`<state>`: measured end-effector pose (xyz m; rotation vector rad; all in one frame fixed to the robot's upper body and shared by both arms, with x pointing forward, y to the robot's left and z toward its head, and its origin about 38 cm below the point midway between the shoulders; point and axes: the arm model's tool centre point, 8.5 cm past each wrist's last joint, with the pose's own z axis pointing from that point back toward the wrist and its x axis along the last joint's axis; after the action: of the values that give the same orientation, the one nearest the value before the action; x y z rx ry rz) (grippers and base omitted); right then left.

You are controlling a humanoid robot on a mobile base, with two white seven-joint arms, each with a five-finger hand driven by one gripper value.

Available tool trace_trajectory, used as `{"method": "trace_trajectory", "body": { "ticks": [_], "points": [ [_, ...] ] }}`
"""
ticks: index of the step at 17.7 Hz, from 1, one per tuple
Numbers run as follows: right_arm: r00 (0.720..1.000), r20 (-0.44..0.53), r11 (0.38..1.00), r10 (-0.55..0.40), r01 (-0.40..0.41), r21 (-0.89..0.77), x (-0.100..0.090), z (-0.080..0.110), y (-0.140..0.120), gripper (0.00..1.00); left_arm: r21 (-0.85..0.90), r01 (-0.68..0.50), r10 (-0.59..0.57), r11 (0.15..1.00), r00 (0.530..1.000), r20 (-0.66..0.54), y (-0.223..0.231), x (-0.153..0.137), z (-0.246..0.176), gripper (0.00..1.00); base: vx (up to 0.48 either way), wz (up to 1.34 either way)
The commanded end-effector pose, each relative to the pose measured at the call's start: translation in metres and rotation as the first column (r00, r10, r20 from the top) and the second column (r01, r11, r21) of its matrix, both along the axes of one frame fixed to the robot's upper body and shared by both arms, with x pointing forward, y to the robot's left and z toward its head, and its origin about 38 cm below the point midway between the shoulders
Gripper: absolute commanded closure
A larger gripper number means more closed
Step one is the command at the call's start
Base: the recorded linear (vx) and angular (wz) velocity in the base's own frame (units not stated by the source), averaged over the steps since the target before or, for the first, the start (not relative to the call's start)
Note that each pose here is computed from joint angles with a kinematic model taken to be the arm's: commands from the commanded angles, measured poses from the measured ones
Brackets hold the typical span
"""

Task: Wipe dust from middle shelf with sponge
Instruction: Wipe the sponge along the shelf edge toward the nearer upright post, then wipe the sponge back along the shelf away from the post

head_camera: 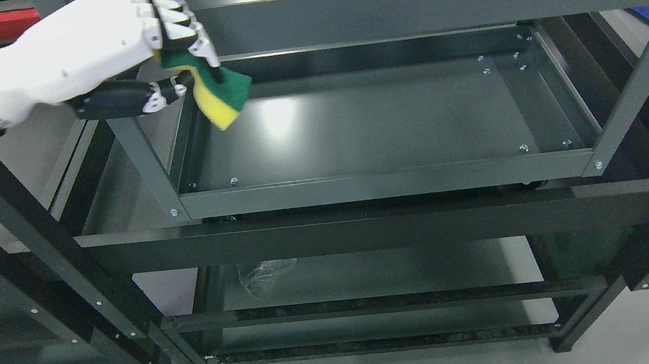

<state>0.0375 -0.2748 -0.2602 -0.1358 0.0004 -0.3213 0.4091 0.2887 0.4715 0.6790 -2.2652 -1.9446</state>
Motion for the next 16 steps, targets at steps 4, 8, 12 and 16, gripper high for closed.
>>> {"method": "trace_trajectory", "body": {
  "ticks": [4, 8, 12, 16],
  "points": [
    [1.0, 0.017, 1.0, 0.0, 0.0, -0.02, 0.006, 0.001, -0.012, 0.0, 0.007, -0.192, 0.19, 0.981, 0.979, 0.075, 0.087, -0.042, 0.037, 1.0, 0.0, 0.0],
    [1.0, 0.017, 1.0, 0.0, 0.0, -0.02, 0.006, 0.001, -0.012, 0.0, 0.017, -0.035, 0.034, 0.999, 0.997, 0.073, -0.018, 0.005, 0.016, 1.0, 0.0, 0.0],
    [1.0, 0.017, 1.0, 0.0, 0.0, -0.02, 0.006, 0.001, -0.012, 0.0, 0.025, 0.134, -0.136, 0.991, 0.988, 0.075, -0.149, 0.023, 0.004, 0.99, 0.0, 0.0],
    [1.0, 0.017, 1.0, 0.0, 0.0, -0.02, 0.006, 0.001, -0.012, 0.0, 0.086, 0.177, -0.181, 0.981, 0.983, 0.039, -0.223, 0.032, -0.006, 0.99, 0.0, 0.0]
  ]
}}
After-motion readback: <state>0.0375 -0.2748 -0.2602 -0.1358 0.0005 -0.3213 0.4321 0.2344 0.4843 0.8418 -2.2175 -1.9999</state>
